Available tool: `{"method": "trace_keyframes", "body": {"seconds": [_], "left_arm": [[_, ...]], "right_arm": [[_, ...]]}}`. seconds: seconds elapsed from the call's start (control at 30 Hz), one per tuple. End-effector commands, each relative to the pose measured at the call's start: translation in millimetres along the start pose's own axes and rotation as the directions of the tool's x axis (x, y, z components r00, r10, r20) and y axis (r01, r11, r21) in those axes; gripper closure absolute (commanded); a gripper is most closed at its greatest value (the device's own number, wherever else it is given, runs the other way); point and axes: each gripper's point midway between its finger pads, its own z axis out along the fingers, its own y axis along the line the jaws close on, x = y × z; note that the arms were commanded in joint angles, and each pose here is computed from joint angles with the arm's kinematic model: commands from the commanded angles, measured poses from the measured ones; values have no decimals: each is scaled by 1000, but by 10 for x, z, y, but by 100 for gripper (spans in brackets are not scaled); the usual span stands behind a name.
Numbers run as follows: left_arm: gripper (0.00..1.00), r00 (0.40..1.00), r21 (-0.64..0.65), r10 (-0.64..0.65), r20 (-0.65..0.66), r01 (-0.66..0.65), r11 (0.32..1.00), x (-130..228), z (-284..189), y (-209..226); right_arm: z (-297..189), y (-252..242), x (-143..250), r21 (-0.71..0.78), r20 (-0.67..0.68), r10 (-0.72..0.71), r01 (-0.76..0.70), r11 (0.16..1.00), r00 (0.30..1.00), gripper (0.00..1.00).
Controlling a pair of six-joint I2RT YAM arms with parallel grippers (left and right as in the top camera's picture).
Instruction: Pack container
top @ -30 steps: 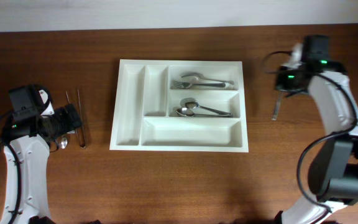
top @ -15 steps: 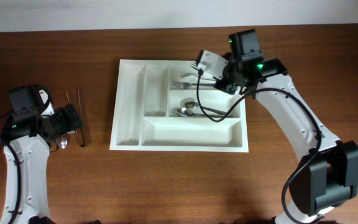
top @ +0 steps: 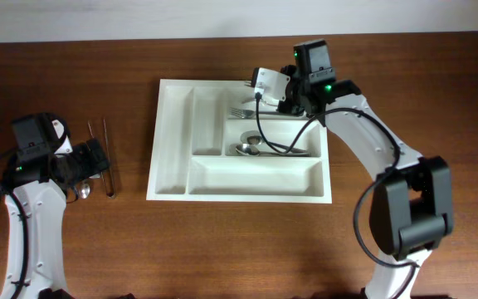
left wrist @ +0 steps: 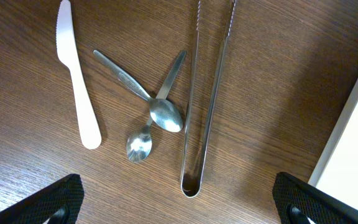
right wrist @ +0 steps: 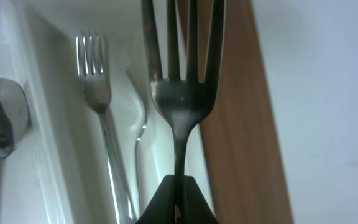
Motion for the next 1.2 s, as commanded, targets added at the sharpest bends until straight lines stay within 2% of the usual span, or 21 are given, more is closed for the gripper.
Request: {"method": "trace_keyframes", "body": {"seconds": [0.0,0.07,0.13,0.23,0.3,0.37,0.5,0.57,0.7,0.87,1.03,1.17], "left_arm": [[1,1000,10,7,15,-8,1000,-67,-24,-8],[1,1000,10,7,15,-8,1000,-67,-24,-8],[1,1000,10,7,15,-8,1000,-67,-24,-8],[1,1000,10,7,15,-8,1000,-67,-24,-8],[1,1000,10,7,15,-8,1000,-67,-24,-8],[1,1000,10,7,15,-8,1000,-67,-24,-8],[1,1000,10,7,15,-8,1000,-67,-24,-8],[1,1000,10,7,15,-8,1000,-67,-24,-8],[1,1000,10,7,15,-8,1000,-67,-24,-8],[1,1000,10,7,15,-8,1000,-67,-24,-8],[1,1000,10,7,15,-8,1000,-67,-24,-8],[1,1000,10,7,15,-8,1000,-67,-24,-8]], "right_arm": [[91,9,-65,-5,26,12,-11,1000,1000,96],[121,32,-88,-8,29,18,-18,1000,999,85],[126,49,-123,-10,33,31,-30,999,999,66],[120,6,-131,23,3,75,-75,997,997,55],[29,-141,-130,99,-29,173,-169,981,985,53],[-206,-368,-145,204,-38,329,-315,927,944,51],[-895,-696,-289,299,68,573,-565,769,817,37],[-1266,-779,-328,308,110,628,-627,716,771,30],[-1940,-885,-233,341,179,695,-707,620,696,28],[-2563,-919,243,390,228,817,-818,422,530,28],[-2852,-813,869,431,229,924,-883,186,307,21],[-2930,-638,1297,423,213,972,-906,2,101,19]]}}
